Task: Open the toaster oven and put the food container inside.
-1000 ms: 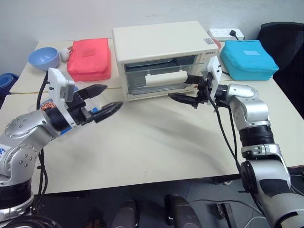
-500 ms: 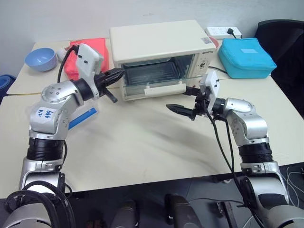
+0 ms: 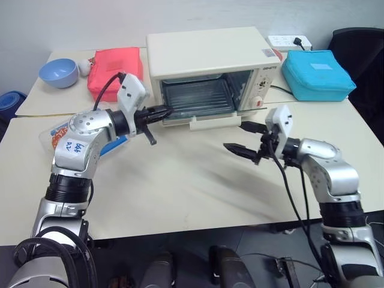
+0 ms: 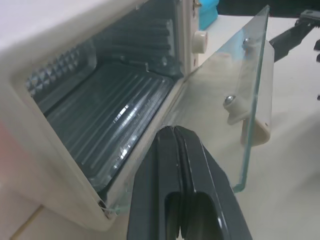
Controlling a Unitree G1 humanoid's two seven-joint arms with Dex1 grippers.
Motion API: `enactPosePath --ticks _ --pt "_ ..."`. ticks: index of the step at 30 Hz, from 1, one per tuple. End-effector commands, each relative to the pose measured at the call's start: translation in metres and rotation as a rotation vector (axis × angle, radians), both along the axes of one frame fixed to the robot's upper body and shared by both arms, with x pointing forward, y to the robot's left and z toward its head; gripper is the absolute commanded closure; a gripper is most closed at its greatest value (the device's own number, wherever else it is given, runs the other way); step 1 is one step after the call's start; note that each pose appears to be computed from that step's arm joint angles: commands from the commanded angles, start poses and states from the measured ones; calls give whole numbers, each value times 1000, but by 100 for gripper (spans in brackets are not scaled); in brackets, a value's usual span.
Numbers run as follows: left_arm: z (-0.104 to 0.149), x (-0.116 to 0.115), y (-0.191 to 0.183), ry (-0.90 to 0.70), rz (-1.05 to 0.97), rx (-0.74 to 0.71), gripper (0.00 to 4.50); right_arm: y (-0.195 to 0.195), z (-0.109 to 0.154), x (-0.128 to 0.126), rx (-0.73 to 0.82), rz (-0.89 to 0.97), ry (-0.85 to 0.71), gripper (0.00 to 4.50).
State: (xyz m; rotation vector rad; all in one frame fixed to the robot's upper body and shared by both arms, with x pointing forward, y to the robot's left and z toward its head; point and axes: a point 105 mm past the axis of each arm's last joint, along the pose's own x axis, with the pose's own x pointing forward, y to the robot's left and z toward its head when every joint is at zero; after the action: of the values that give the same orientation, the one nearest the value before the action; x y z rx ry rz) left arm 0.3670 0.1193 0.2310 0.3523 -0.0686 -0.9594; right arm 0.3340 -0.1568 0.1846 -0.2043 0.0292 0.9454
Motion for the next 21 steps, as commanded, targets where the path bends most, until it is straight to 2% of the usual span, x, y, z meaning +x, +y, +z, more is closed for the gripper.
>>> enactPosePath --ticks 1,4,8,12,18,21 --pt "-6 -10 -11 -27 -58 50 448 -17 15 -22 -16 -2 -25 0" --pt "-23 -11 -16 0 -68 81 448 -30 17 -45 -41 13 13 0" --pt "-41 -5 -19 31 -37 127 448 -36 30 -59 -32 18 15 0" --pt "-56 -4 -21 54 -30 170 448 -37 47 -58 8 -5 -14 0" --pt "-65 -3 -15 74 1 215 448 -29 53 -54 27 5 -24 0" --pt "-77 -11 -2 68 27 294 448 -21 57 -47 39 34 -34 0"
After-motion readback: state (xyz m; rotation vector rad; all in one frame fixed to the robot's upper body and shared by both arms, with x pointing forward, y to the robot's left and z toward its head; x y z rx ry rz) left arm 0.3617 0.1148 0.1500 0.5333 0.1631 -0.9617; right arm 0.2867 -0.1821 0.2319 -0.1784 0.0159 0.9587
